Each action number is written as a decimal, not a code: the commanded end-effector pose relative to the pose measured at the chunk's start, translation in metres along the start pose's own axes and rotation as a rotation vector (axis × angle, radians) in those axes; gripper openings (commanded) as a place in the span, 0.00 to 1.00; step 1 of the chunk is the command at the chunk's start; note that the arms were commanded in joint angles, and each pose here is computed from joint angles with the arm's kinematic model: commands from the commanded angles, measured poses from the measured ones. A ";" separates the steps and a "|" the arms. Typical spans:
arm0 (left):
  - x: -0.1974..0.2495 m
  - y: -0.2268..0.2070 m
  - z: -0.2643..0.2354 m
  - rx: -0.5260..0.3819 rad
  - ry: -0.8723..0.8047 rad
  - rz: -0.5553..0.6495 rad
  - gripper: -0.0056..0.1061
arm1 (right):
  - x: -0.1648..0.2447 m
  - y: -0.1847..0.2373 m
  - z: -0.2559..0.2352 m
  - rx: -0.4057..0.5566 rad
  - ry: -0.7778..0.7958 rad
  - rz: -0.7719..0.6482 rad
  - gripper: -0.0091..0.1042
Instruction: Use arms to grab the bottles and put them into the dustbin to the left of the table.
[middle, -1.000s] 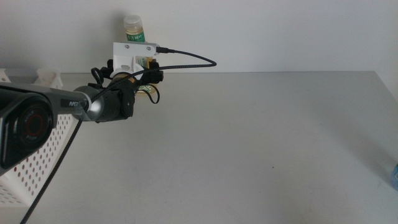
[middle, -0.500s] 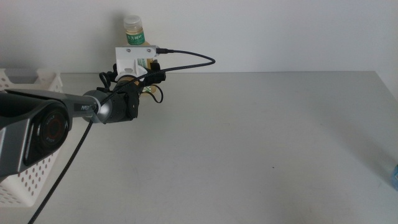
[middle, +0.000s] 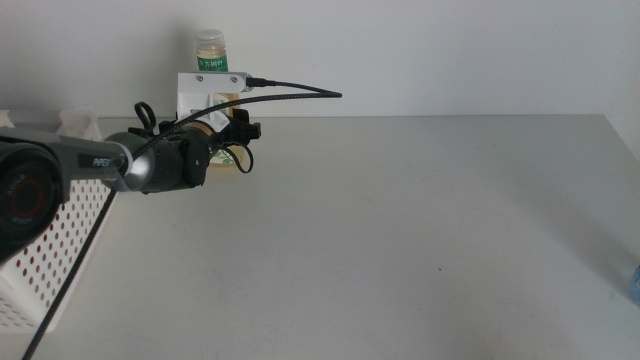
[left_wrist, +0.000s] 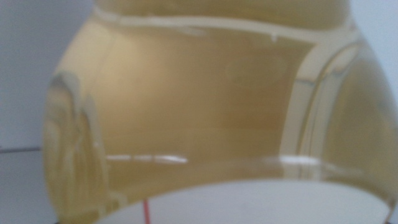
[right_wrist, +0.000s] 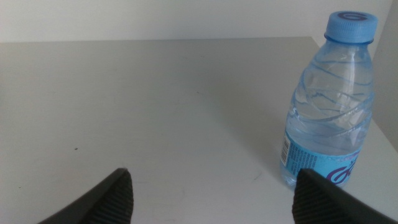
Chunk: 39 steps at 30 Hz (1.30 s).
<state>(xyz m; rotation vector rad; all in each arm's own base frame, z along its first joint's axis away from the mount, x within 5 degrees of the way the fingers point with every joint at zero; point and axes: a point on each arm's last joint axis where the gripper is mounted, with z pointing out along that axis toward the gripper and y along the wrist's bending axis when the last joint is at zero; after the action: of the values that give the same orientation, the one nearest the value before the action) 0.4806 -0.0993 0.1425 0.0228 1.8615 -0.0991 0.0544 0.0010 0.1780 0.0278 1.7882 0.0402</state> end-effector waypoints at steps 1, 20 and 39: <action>-0.077 -0.002 -0.035 0.000 -0.228 0.023 0.03 | -0.010 0.000 -0.003 0.008 -0.102 -0.015 0.66; -0.155 -0.012 -0.185 0.186 0.044 0.070 0.03 | -0.010 0.000 -0.003 0.008 -0.102 -0.015 0.66; -0.186 0.029 -0.264 0.100 0.464 0.103 0.03 | -0.010 0.000 -0.003 0.008 -0.102 -0.015 0.66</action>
<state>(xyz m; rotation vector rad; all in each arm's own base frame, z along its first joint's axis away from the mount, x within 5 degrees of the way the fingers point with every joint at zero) 0.2899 -0.0530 0.3580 0.2905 2.4370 -0.1598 0.0544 0.0010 0.1780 0.0278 1.7882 0.0402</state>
